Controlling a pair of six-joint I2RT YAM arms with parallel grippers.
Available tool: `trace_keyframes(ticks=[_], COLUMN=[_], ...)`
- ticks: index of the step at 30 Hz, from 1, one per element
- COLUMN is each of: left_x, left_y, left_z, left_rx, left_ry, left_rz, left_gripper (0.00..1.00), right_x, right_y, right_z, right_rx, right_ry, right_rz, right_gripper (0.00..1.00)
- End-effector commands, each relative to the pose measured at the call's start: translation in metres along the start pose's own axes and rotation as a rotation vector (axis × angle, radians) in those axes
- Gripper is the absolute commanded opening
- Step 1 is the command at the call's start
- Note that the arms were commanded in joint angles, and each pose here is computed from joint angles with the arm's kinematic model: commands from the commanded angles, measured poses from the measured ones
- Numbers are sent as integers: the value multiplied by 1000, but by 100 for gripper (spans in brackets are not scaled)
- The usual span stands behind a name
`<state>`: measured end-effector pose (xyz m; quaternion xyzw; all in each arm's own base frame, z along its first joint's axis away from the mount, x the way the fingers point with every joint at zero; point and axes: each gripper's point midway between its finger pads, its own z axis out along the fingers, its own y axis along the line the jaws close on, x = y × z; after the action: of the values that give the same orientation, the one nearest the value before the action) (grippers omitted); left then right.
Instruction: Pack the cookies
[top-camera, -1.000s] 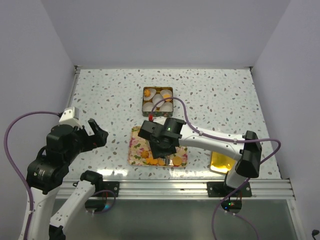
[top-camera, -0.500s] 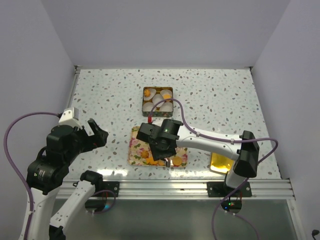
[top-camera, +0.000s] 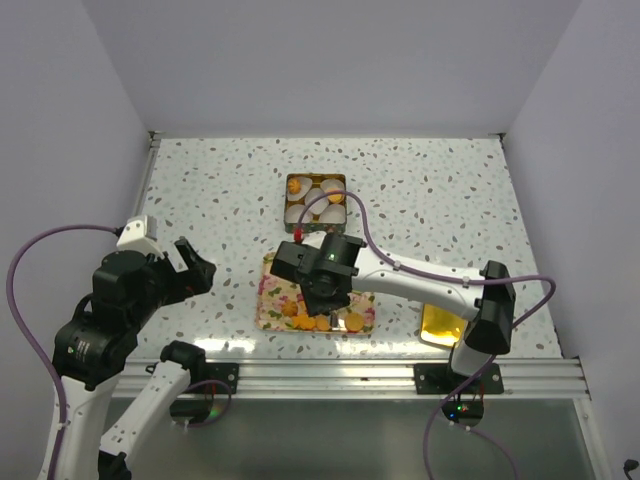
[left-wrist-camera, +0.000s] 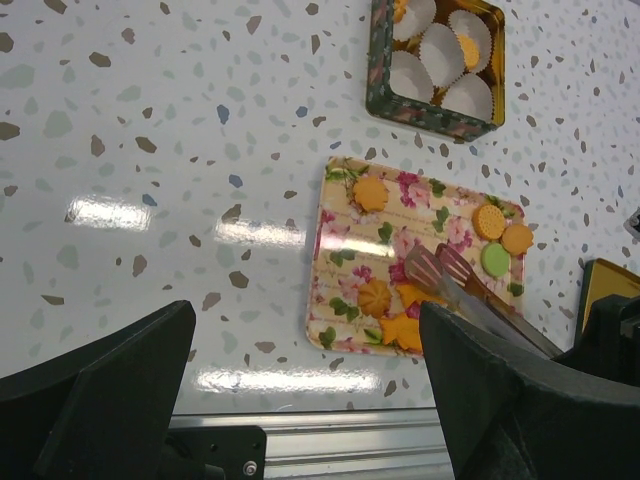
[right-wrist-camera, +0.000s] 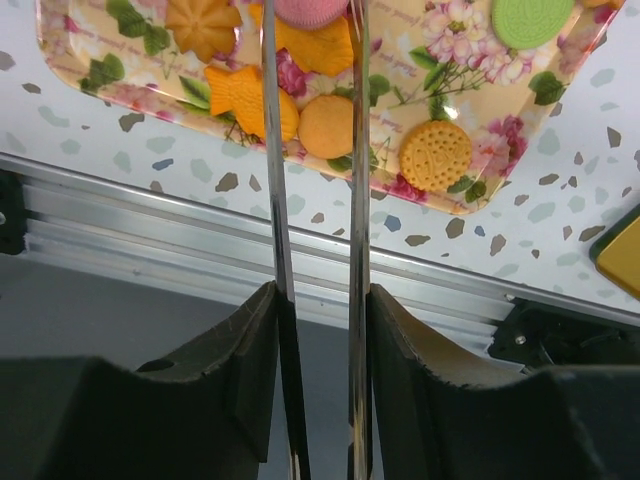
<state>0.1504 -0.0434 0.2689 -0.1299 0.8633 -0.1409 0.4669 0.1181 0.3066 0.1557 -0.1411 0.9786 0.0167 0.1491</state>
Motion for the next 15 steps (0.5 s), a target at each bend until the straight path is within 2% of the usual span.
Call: trace_keyframes(ticks=[1,7,15], left_x=[-6,-6,-15], left_y=[-1,-2,-3], left_z=[-4,-2,2], left_rx=[2,4,-16], left_ry=[-22,-19,-19], left_rz=[-5,6,30], left_gripper=[100,100,100], right_x=[-24,-61,-134], right_y=[-5,-18,-40], right_z=[-23,-33,-55], right_rx=[8,-9,-50], right_ry=[-94,-139,-238], right_rz=[19,66,141], right_gripper=[41,41,40])
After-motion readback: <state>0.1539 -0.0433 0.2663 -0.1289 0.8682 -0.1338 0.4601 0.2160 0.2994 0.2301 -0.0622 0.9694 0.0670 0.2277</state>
